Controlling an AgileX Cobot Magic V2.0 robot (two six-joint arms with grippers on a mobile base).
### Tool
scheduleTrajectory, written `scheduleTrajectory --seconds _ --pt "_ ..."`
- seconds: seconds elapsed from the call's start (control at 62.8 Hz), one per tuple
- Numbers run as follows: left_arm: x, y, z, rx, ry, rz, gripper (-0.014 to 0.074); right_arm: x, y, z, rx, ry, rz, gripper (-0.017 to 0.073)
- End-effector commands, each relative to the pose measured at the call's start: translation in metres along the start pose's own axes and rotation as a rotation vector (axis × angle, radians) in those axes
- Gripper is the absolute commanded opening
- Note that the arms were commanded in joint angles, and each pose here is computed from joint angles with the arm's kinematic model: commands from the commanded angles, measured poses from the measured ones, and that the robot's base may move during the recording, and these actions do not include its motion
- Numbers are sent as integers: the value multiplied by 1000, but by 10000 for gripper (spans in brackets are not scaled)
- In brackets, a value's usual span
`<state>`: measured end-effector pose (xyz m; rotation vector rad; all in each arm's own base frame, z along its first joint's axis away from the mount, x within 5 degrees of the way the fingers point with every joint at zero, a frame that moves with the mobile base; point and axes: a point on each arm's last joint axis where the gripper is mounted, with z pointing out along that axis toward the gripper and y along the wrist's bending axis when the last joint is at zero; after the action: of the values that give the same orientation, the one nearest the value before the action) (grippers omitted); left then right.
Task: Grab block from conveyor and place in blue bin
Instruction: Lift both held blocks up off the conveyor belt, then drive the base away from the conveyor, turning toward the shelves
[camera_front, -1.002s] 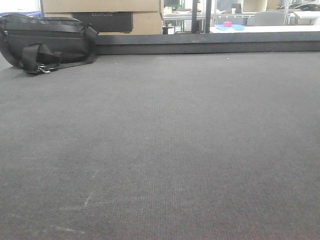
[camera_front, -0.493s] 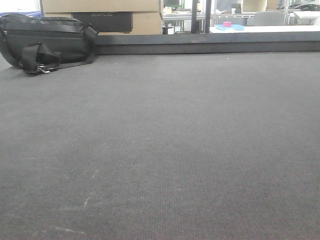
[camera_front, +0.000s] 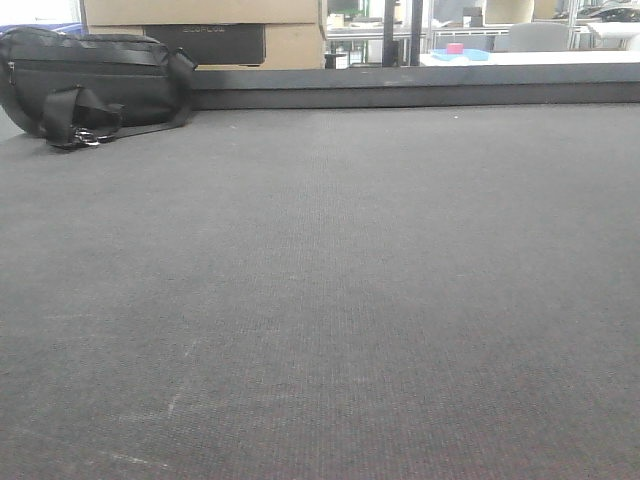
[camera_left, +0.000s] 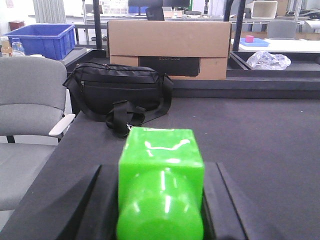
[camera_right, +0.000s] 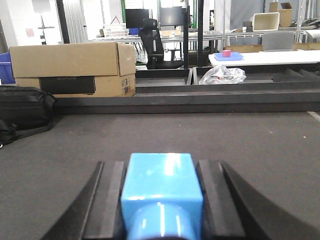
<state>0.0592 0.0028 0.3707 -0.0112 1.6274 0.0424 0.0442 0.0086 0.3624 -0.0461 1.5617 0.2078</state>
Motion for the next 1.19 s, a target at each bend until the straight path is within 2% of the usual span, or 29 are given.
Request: scheduleTrajectory --seconds 0.0,1.177 --pt "-2 0 -2 6 -32 1 -111 -4 0 -2 9 -33 -10 -162" --pt "-2 0 -2 6 -32 1 -111 -4 0 -2 9 -33 -10 -162"
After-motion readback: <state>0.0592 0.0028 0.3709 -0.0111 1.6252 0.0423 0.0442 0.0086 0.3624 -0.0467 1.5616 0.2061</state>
